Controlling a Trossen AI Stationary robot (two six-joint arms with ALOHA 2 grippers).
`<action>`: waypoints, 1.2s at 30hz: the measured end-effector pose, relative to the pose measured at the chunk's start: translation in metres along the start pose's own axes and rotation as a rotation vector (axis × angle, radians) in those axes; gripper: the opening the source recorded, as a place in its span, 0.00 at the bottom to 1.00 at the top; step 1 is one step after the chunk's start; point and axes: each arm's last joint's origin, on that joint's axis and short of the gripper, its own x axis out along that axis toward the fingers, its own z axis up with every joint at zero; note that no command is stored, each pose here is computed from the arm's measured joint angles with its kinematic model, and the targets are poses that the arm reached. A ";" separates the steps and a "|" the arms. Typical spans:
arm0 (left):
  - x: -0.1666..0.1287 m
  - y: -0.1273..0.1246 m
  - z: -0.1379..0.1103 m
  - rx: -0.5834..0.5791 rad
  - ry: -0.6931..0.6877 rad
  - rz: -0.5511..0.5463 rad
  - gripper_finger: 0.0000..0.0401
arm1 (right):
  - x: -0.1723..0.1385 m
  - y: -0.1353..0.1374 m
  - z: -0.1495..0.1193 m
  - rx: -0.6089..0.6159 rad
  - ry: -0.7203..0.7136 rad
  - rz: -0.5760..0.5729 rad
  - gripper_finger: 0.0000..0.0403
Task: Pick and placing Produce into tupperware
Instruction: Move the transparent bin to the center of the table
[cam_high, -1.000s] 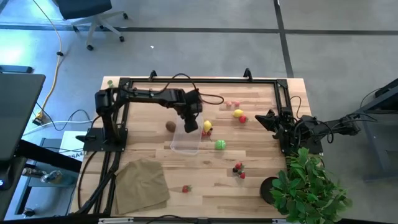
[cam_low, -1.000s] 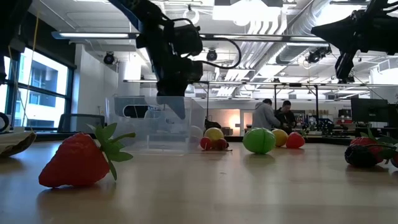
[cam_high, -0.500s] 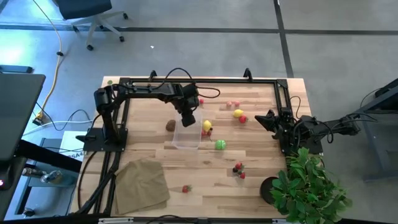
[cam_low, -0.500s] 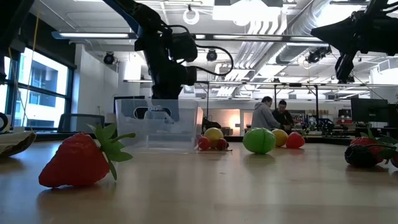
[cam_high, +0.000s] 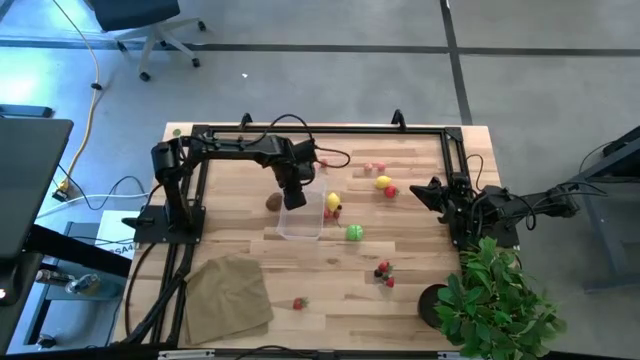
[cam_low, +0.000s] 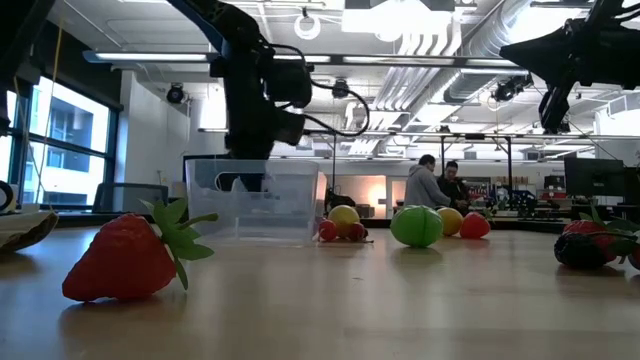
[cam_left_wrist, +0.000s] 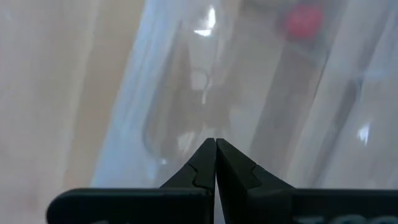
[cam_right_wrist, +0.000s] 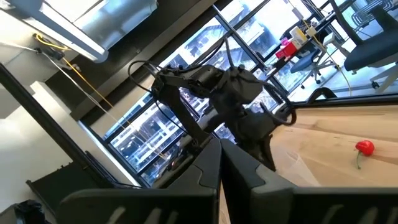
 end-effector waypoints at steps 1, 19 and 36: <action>0.000 0.000 -0.002 -0.005 0.021 0.004 0.00 | 0.000 0.000 0.000 0.000 0.000 0.000 0.00; -0.001 0.001 -0.013 0.014 0.136 0.049 0.00 | 0.000 0.000 -0.001 -0.002 0.011 0.006 0.00; 0.004 -0.069 -0.020 0.446 0.165 -0.110 0.00 | 0.000 -0.001 -0.002 -0.009 0.027 0.000 0.00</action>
